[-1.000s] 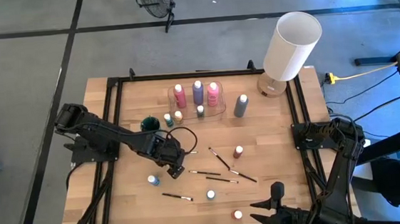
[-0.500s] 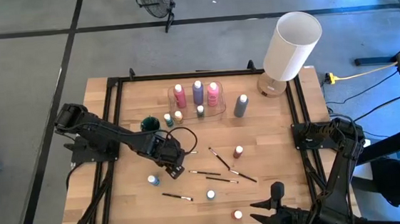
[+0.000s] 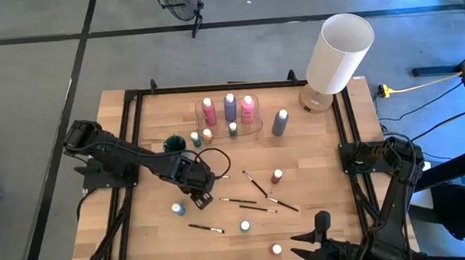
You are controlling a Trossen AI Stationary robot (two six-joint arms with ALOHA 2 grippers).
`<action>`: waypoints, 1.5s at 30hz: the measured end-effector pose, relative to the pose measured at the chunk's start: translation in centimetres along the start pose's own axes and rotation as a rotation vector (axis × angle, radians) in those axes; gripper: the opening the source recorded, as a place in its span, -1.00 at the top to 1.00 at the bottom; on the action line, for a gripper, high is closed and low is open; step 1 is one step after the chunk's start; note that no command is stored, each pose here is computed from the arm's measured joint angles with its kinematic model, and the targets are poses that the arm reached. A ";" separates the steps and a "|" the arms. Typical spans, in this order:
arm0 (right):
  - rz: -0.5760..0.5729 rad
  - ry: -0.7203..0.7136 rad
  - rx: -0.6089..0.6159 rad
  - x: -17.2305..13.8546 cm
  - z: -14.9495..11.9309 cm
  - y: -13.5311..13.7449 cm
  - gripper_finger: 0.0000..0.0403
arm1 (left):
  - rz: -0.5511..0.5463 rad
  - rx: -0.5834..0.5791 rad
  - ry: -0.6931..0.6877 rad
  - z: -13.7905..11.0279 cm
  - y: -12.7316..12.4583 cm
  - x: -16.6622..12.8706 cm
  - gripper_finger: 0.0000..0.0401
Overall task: Pick & Place Paint Supplies
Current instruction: Put the light yellow paint bottle into the transparent bin
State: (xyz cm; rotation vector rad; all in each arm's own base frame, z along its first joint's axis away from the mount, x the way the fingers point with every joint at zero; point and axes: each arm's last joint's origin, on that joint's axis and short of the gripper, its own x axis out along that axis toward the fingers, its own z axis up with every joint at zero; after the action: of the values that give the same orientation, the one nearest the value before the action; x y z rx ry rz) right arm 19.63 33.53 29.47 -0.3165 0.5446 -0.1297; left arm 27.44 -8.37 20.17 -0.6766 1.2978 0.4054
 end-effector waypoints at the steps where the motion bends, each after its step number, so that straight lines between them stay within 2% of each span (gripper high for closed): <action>1: 0.000 0.000 0.000 0.0 0.0 0.0 0.29 | 0.000 0.004 0.002 0.0 0.0 0.0 0.29; 6: -0.003 0.003 -0.007 0.0 0.0 0.0 0.29 | -0.013 0.039 -0.011 0.4 -0.6 -1.0 0.29; 9: -0.003 0.003 -0.007 0.0 0.0 0.0 0.29 | 0.035 0.038 -0.008 0.5 -0.8 -2.1 0.29; 14: -0.003 0.003 0.001 0.0 -0.1 0.0 0.29 | 0.105 0.048 -0.044 1.1 -1.4 -5.2 0.29; 22: 0.013 0.020 0.060 0.0 -0.1 0.0 0.28 | 0.150 0.125 -0.189 2.9 -2.3 -10.8 0.29; 25: 0.031 0.039 0.092 0.0 -0.2 0.1 0.28 | 0.198 0.134 -0.231 4.1 -1.6 -12.7 0.29; 32: 0.023 0.048 0.179 0.5 -0.6 0.7 0.28 | 0.218 0.126 -0.290 8.3 1.3 -15.5 0.29; 37: 0.006 0.059 0.222 1.4 -1.1 1.4 0.28 | 0.259 0.084 -0.288 10.8 4.5 -16.0 0.29; 45: 0.003 0.051 0.264 1.9 -0.8 1.4 0.28 | 0.217 0.047 -0.259 14.1 8.4 -15.9 0.29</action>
State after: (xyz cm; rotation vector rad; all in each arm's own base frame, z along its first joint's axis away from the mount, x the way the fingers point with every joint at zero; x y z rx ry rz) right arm 20.85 34.26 27.41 -0.0557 0.5708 -0.2046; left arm 28.77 8.67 35.26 -0.4283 1.1326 0.6171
